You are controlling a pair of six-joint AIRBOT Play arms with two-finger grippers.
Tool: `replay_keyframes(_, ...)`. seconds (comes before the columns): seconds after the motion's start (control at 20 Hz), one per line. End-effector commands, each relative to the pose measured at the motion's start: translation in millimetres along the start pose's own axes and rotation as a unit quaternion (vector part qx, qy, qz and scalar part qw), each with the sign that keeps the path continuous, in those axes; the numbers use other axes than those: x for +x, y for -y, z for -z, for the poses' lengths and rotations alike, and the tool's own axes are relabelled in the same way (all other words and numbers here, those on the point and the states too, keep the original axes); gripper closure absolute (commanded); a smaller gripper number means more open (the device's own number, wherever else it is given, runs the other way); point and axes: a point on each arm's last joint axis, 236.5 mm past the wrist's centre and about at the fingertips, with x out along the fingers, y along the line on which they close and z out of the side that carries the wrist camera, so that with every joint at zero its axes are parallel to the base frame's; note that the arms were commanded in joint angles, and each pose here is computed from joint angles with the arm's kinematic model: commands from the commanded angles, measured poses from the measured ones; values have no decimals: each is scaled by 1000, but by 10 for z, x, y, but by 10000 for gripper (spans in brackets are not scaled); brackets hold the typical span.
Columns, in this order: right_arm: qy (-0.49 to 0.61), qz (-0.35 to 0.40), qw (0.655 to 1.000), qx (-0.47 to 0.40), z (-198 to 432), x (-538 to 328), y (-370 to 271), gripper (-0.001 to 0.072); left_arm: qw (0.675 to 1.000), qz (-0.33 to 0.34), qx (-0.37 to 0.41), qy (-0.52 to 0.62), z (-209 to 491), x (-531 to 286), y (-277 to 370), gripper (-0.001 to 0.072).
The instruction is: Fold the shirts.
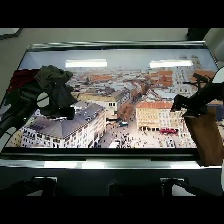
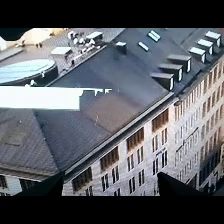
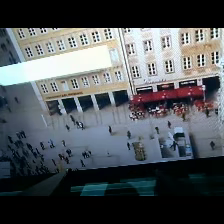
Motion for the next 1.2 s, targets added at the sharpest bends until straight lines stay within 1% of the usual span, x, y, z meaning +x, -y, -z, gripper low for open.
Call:
replay_keyframes(0.0,-1,0,1000,0,2,3,-4,87,1000,0,0,0,0,-2,1,6)
replay_keyframes(0.5,0,0,1000,0,0,3,-4,87,1000,0,0,0,0,-2,1,6)
replay_keyframes(0.75,83,-9,996,0,-393,-30,-45,87,1000,1,0,2,-8,0,7,6)
replay_keyframes(0.9,93,-10,996,0,-438,-38,-52,87,1000,3,-1,27,-156,51,8,5)
replay_keyframes(1.1,94,-10,996,0,-442,-39,-52,87,1000,20,-5,21,-142,90,100,5)
replay_keyframes(1.15,98,-11,995,0,-460,-42,-54,87,998,23,0,54,-300,76,114,4)
